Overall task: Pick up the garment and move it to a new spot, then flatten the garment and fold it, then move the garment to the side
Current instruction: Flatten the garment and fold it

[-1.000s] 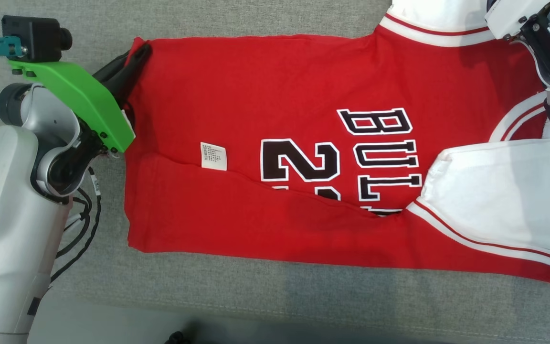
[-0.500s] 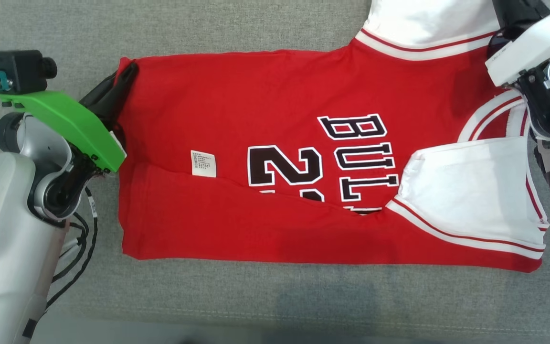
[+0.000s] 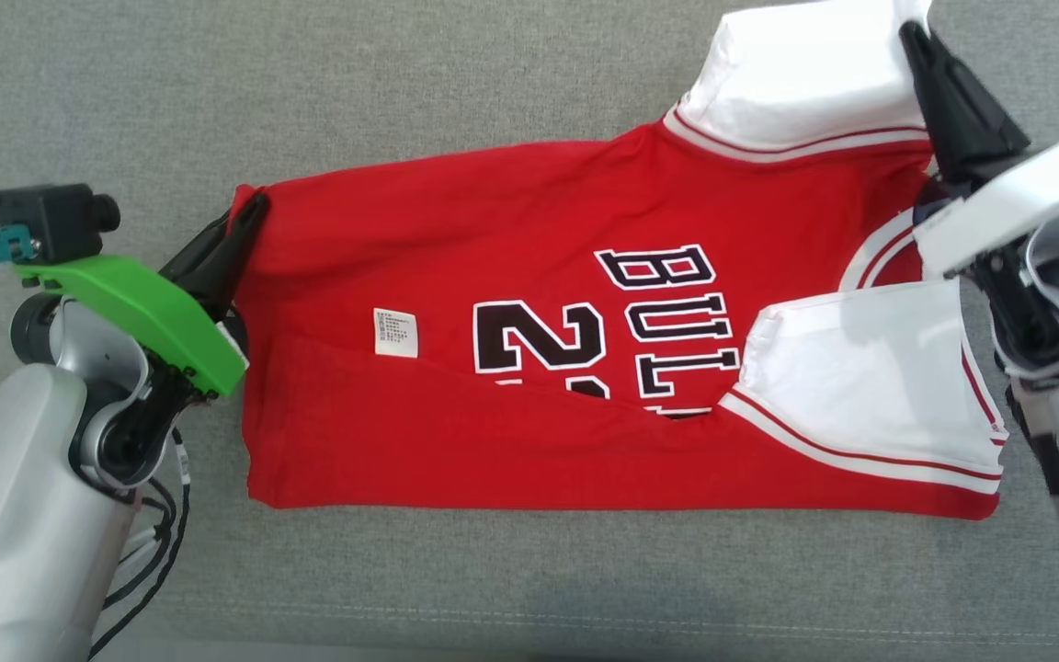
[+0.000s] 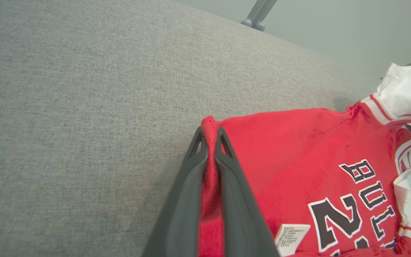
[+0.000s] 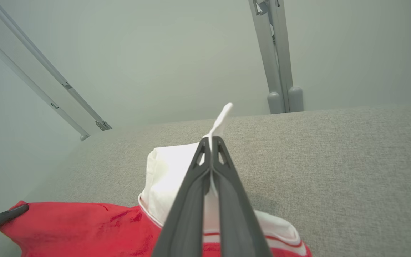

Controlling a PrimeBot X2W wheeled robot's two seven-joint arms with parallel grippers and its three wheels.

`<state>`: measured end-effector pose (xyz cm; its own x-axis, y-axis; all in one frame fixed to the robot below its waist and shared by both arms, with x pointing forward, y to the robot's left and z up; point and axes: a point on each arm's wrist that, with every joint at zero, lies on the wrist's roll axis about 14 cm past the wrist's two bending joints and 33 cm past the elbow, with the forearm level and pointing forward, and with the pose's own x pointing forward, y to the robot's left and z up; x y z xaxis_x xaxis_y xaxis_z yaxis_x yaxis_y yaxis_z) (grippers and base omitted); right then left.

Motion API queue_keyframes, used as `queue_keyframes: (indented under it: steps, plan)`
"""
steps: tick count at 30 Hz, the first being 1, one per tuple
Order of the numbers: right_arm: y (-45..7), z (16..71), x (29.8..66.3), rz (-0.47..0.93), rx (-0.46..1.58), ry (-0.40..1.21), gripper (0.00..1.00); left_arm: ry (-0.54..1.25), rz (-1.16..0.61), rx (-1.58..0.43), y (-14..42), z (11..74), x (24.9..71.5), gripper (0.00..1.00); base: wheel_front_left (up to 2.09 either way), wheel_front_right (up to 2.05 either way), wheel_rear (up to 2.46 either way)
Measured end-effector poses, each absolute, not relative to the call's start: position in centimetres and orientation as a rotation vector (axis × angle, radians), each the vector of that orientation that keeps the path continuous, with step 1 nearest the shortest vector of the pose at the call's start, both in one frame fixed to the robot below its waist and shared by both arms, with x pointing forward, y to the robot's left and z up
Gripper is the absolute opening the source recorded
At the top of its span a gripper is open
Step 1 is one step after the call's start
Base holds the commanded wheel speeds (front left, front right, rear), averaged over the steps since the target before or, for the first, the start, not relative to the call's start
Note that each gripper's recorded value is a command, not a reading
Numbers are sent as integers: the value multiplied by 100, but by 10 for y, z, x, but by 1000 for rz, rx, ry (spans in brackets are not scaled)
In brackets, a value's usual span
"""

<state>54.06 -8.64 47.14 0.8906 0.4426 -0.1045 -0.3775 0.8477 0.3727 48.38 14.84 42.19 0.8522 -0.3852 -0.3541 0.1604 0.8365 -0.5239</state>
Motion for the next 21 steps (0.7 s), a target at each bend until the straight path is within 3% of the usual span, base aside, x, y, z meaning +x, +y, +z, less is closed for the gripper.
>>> queue_keyframes:
  steps: [11, 21]
  plan:
    - [-96, 459, 481, 385, 445, 251, 0, 460, -270, -499, 159, 422, 461, 0, 0, 0, 0]
    - [-124, 469, 455, 302, 452, 220, 0, 428, -335, -492, 139, 429, 457, 0, 0, 0, 0]
